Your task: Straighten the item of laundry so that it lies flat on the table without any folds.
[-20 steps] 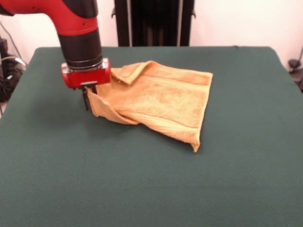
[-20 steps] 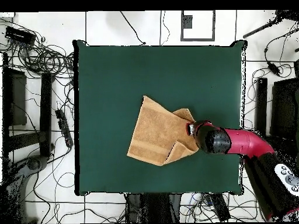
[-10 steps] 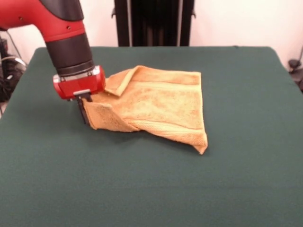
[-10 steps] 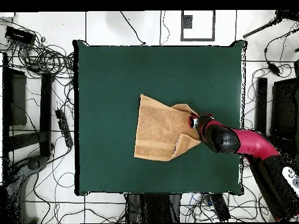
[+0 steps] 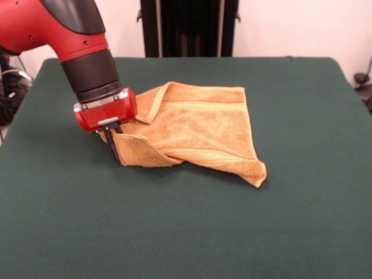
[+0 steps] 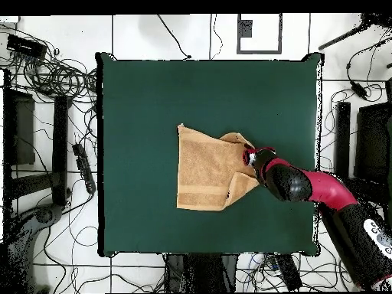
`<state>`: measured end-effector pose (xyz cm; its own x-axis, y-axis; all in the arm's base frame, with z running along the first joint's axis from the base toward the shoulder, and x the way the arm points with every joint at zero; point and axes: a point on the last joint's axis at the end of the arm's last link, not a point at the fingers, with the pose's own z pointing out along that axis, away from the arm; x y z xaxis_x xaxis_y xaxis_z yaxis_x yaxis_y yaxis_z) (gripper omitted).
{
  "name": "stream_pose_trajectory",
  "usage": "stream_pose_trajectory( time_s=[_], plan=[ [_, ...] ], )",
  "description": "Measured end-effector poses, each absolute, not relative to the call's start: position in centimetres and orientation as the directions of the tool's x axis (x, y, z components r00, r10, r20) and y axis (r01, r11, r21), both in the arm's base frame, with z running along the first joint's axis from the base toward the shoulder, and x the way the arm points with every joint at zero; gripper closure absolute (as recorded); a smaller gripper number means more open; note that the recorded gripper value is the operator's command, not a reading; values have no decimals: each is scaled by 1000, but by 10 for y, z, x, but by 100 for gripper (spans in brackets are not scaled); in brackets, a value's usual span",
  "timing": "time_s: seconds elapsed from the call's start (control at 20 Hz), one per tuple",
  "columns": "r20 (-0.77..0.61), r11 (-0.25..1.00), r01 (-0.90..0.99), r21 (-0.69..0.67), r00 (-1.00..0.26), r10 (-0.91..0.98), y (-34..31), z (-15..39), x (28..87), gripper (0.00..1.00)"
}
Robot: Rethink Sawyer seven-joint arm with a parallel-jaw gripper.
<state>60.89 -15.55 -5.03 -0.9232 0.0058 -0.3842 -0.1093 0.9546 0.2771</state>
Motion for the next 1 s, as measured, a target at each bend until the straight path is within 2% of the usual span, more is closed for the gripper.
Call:
stream_pose_trajectory(
  time_s=[0.5, 1.0],
  plan=[
    [-362, 884, -1, 468, -913, 190, -138, -58, 618, 100],
    [-325, 837, 31, 546, -913, 246, -130, -60, 618, 100]
  ],
)
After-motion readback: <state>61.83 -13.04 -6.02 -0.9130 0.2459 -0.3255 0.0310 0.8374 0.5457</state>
